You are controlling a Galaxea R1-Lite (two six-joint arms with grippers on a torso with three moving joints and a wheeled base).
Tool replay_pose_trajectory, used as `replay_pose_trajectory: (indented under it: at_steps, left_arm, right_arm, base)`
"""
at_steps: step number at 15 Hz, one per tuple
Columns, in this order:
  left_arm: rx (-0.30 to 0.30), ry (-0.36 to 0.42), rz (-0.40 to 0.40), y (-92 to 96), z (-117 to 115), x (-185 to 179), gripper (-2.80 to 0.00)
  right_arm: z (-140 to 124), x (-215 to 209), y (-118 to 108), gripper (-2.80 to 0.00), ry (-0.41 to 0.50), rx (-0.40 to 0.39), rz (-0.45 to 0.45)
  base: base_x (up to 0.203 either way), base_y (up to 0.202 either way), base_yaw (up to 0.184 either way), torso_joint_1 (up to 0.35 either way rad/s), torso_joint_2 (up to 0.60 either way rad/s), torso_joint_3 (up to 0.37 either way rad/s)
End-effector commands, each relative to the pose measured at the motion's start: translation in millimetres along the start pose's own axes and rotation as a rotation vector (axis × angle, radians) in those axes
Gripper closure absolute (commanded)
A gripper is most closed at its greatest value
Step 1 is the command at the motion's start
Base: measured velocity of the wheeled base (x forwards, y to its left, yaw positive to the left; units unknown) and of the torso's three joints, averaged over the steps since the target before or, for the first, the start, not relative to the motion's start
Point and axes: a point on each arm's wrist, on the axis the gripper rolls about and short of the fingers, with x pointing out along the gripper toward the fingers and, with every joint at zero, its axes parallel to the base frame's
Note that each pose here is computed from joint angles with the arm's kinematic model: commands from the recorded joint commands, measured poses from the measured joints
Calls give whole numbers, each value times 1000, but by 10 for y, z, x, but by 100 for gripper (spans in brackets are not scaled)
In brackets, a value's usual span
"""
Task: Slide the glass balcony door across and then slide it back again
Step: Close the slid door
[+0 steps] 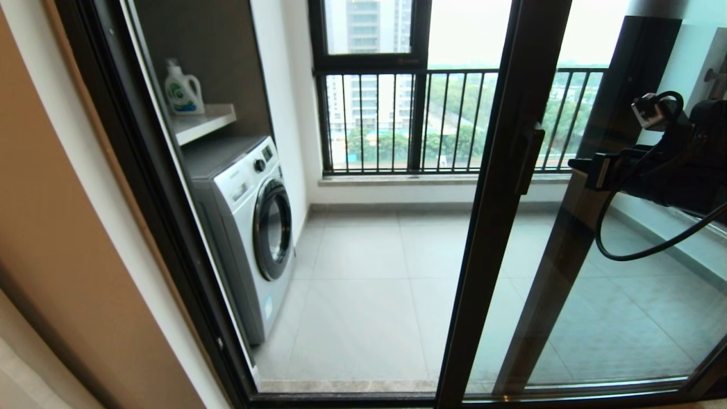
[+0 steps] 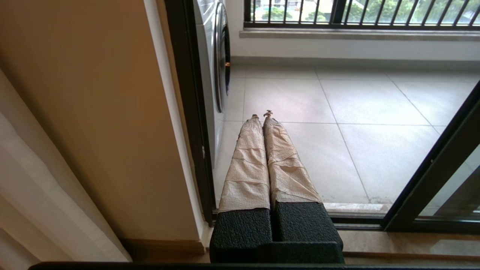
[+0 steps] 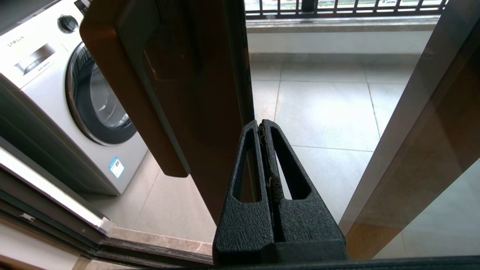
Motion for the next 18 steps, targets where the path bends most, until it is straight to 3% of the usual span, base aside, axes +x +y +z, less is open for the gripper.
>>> replay_pose_trajectory:
  at_steps: [1,3,5,10,18]
  left_arm:
    - [0,2,2,0,0,1,0]
    - [1,2,0,0,0,1,0]
    - [0,2,2,0,0,1,0]
    - [0,2,0,0,0,1,0]
    - [1,2,2,0,0,1,0]
  right_arm:
    - [-72,2,-2,0,19,8,2]
    - [-162,-9,-21,0,15,44,-5]
    - [-140,11,-20,0,-31,43,-7]
    - [-101,144,-8,0,-47,38,-28]
    - [-42,423,179,0,-63,27,14]
  base:
    - [0,0,0,0,0,0]
    - [0,0,0,0,0,0]
    - [0,0,0,0,0,0]
    - [0,0,0,0,0,0]
    - [0,0,0,0,0,0]
